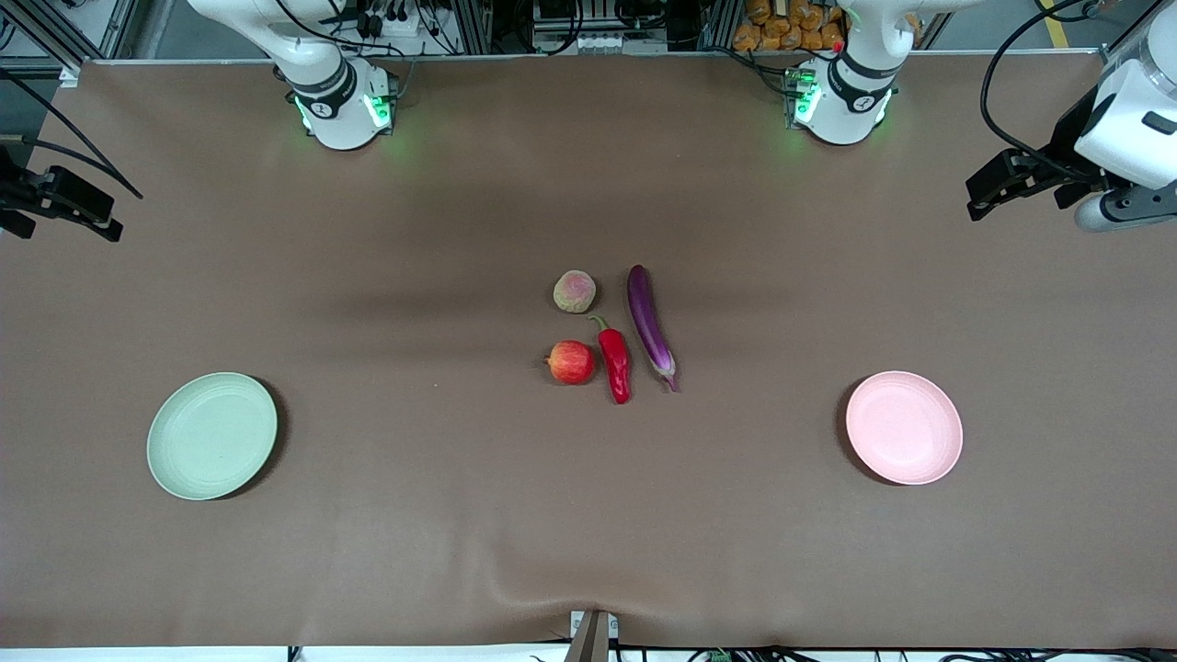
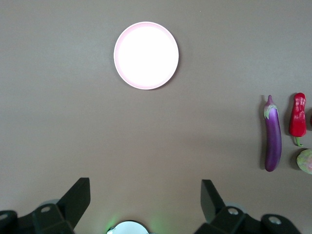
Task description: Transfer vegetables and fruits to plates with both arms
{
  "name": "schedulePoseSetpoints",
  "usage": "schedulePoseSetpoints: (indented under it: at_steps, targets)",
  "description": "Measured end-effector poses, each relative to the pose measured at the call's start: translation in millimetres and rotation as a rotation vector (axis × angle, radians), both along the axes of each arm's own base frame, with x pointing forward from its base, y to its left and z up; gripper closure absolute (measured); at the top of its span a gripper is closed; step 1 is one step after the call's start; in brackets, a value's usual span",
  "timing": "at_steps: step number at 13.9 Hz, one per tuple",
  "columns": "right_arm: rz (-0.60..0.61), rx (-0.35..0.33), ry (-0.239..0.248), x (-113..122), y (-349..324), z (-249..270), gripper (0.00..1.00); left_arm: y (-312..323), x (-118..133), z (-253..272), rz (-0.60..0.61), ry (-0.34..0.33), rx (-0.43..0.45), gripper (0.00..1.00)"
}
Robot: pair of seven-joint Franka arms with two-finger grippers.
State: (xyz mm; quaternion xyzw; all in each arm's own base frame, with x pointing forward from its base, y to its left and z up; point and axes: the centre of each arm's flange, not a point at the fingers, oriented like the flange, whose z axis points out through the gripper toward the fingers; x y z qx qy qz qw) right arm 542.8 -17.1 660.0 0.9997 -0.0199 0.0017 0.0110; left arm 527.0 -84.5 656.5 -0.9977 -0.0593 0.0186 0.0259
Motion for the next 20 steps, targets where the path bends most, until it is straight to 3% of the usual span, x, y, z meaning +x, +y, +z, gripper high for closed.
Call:
schedulePoseSetpoints:
  at_steps: [7, 10, 15, 20]
  targets:
    - [0.000, 0.000, 0.000, 0.0, 0.0, 0.0, 0.00, -3.0, 0.1, -5.1, -0.006, 0.011, 0.001, 0.00]
    - [0.000, 0.000, 0.000, 0.0, 0.0, 0.0, 0.00, -37.3, 8.6, -28.7, -0.027, 0.023, -0.009, 0.00]
    - [0.000, 0.000, 0.000, 0.0, 0.0, -0.2, 0.00, -169.5, 29.9, -136.5, 0.157, 0.046, -0.021, 0.00]
    - [0.000, 0.000, 0.001, 0.0, 0.1, -0.2, 0.00, -291.8, -10.1, -271.2, 0.354, 0.069, -0.008, 0.00]
